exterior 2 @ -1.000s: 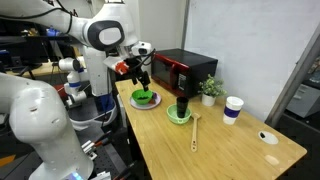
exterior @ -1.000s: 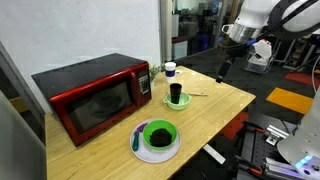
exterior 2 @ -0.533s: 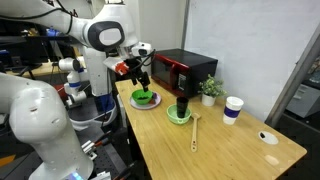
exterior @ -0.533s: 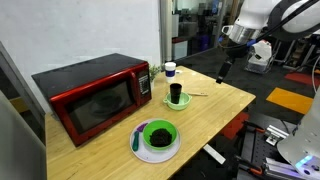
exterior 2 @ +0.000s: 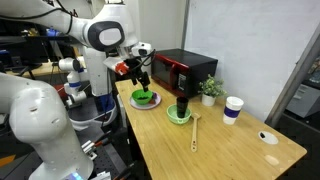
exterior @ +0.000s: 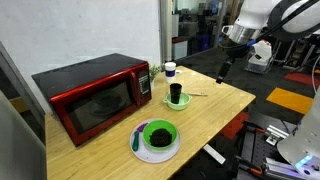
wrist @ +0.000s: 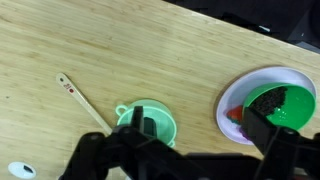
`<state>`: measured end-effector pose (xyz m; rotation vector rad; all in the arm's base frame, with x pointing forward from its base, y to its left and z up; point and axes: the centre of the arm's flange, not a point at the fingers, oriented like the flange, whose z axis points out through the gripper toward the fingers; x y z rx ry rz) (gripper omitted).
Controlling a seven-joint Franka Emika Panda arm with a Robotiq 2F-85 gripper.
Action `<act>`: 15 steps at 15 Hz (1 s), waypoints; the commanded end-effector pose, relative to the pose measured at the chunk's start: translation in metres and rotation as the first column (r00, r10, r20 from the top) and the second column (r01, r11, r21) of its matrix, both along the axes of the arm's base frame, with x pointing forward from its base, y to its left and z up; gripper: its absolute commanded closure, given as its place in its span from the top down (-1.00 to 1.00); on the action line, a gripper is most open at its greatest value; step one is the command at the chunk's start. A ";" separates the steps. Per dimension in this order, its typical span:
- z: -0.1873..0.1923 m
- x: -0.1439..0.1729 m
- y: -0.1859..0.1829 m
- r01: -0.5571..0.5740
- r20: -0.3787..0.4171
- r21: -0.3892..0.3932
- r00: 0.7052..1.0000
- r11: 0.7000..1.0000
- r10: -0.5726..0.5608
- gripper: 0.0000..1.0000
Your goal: Remove the black cup from the light green pot, use the ladle to scoop out some of the contents in the green bowl into the pot
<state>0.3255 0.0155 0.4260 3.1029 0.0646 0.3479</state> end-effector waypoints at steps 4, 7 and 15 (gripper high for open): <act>0.000 0.000 0.000 0.000 0.000 0.000 1.000 1.000 0.000 1.00; 0.000 0.000 0.000 0.000 0.000 0.000 1.000 1.000 0.000 1.00; 0.062 0.007 -0.012 0.009 0.112 0.042 0.994 0.999 -0.014 1.00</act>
